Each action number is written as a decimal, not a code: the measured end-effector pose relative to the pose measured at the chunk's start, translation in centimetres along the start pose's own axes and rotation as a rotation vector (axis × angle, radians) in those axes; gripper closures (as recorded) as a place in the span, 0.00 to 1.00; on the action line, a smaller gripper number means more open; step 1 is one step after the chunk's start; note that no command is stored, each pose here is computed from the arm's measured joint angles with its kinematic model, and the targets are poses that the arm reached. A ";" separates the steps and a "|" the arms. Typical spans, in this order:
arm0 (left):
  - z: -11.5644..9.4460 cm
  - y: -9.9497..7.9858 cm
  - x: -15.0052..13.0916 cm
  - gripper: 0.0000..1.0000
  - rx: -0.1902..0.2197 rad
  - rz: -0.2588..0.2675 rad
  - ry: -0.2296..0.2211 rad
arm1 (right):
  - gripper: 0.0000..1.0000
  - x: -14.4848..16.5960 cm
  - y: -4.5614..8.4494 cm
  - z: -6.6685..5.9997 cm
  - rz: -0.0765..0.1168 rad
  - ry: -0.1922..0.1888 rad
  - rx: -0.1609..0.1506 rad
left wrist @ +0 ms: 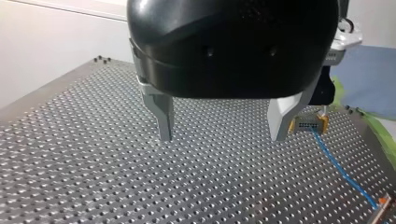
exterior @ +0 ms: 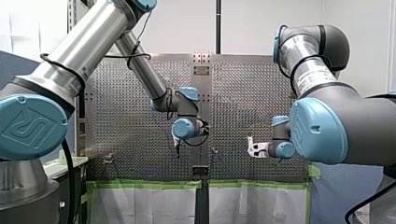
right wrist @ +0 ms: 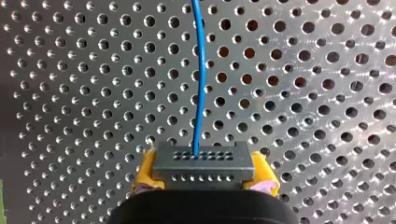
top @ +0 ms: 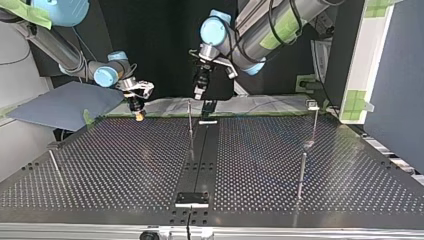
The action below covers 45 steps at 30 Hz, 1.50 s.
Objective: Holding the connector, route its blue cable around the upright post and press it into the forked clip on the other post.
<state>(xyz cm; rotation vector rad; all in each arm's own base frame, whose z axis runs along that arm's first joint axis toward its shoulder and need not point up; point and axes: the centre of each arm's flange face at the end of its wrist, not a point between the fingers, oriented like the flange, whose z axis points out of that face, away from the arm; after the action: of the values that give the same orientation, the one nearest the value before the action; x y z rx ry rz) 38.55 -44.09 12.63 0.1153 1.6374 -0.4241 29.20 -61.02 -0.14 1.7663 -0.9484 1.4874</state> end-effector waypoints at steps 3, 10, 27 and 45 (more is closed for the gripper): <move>-0.8 0.2 -0.5 0.00 0.001 -0.010 -0.001 | 1.00 0.0 0.0 0.0 0.000 -0.001 0.000; -2.5 0.6 -1.9 0.00 0.009 -0.029 -0.021 | 1.00 0.0 0.0 0.0 0.001 -0.002 0.000; -6.6 3.0 -5.2 0.00 0.015 -0.106 -0.073 | 1.00 0.0 0.0 0.0 0.002 0.001 0.000; -8.8 9.0 -9.2 0.00 0.046 -0.180 -0.201 | 1.00 0.0 0.0 0.0 0.003 0.001 0.000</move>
<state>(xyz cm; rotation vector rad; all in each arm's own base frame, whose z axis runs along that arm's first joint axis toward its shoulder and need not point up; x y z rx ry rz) 34.33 -31.17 20.28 -0.0400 1.4448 -0.5919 29.21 -61.03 -0.12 1.7647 -0.9509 1.4899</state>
